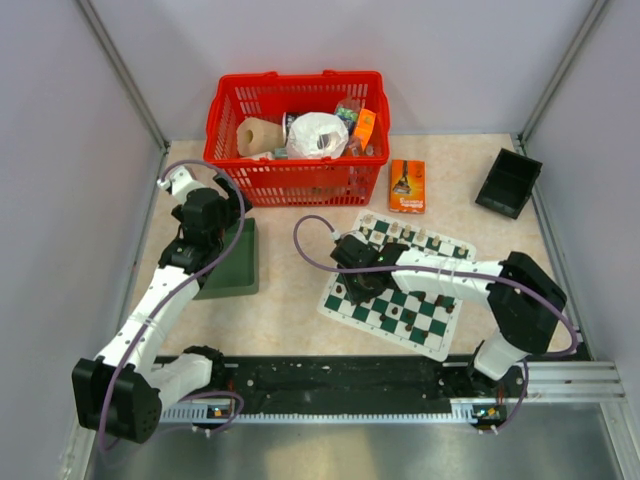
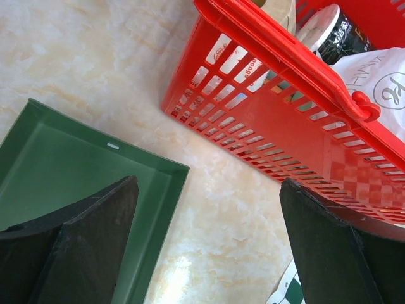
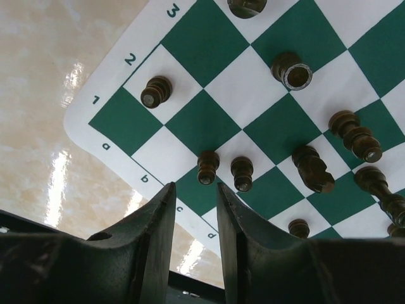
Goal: Set up the chess pieces on the board
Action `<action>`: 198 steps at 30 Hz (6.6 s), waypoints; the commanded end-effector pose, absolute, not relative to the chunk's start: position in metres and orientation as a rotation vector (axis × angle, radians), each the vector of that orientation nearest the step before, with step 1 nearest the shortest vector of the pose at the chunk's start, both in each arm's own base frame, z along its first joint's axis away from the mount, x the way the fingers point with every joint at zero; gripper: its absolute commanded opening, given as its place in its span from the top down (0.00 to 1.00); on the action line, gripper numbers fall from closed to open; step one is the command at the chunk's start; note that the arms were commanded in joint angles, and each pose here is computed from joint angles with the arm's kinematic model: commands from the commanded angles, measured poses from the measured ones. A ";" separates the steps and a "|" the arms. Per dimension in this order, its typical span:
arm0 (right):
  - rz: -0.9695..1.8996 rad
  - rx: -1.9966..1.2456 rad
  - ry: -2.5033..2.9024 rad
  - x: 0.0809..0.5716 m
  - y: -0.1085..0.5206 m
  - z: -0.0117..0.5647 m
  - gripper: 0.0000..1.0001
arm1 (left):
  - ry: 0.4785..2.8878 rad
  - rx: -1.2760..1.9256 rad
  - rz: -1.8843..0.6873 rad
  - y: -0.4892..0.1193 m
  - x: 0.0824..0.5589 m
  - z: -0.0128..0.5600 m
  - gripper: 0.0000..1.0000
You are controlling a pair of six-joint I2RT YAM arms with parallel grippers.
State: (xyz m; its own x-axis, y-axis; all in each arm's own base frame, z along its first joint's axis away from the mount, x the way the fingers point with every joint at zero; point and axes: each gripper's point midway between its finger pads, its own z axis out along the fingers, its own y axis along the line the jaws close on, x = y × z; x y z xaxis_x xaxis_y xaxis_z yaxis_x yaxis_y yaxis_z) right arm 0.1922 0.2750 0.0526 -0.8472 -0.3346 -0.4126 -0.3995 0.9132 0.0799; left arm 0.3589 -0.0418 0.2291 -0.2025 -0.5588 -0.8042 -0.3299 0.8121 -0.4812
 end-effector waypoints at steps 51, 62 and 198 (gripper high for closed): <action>0.311 -0.502 2.572 0.205 0.293 0.076 0.71 | 1.750 -0.694 -0.291 -0.040 0.365 0.241 0.01; 0.233 -0.483 2.620 0.204 0.286 0.057 0.71 | 1.747 -0.694 -0.290 -0.039 0.365 0.243 0.01; 0.367 -0.309 2.643 0.163 0.230 0.093 0.60 | 1.760 -0.697 -0.313 -0.039 0.366 0.238 0.01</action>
